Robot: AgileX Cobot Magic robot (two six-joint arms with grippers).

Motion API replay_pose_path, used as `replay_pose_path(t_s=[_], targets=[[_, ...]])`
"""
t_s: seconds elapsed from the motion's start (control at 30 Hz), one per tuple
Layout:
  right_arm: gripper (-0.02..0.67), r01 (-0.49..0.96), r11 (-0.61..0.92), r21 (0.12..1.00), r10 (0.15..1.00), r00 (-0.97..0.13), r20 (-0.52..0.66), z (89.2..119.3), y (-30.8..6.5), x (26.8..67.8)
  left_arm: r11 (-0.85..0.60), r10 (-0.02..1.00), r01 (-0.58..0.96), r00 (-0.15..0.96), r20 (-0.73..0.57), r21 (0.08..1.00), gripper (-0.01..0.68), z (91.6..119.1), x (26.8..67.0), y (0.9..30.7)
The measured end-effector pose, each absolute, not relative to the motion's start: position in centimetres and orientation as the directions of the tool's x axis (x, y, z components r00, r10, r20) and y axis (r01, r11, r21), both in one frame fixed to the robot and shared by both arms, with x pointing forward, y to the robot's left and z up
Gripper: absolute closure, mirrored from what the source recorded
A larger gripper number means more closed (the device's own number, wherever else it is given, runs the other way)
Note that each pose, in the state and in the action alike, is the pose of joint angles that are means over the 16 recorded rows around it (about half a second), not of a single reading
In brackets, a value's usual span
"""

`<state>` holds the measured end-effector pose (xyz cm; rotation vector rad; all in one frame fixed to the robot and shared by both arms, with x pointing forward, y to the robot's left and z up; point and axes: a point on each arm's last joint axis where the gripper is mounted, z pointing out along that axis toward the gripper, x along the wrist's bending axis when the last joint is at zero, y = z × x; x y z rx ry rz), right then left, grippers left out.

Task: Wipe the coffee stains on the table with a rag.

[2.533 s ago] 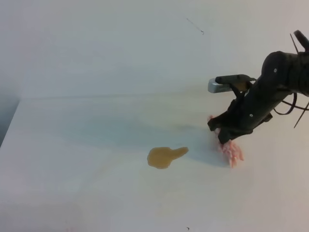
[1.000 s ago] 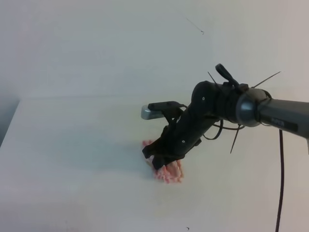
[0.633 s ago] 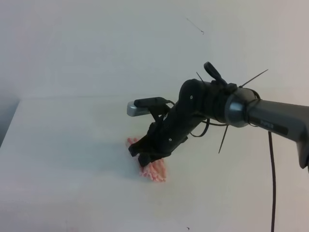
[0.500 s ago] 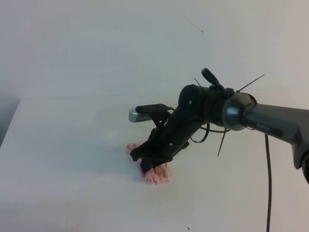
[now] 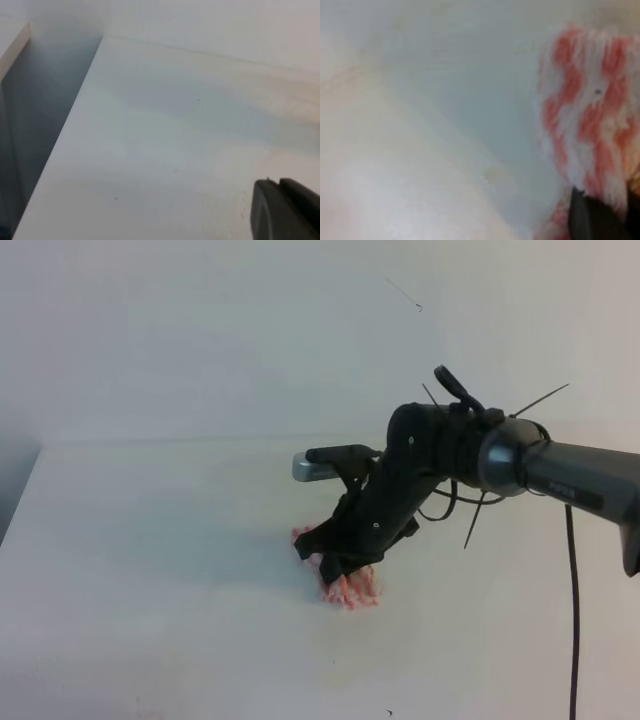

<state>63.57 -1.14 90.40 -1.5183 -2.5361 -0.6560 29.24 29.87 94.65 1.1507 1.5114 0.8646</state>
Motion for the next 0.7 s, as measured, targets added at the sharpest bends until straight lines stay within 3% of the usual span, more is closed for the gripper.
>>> replay_pose_path(t_s=[0.7], targets=[[0.652,0.887,0.327,0.326,0.869,-0.418,0.266,91.9,-7.4,66.3,0.29,0.957,0.236,-0.04,-0.289,0.928,0.672,94.6,29.2,29.9]])
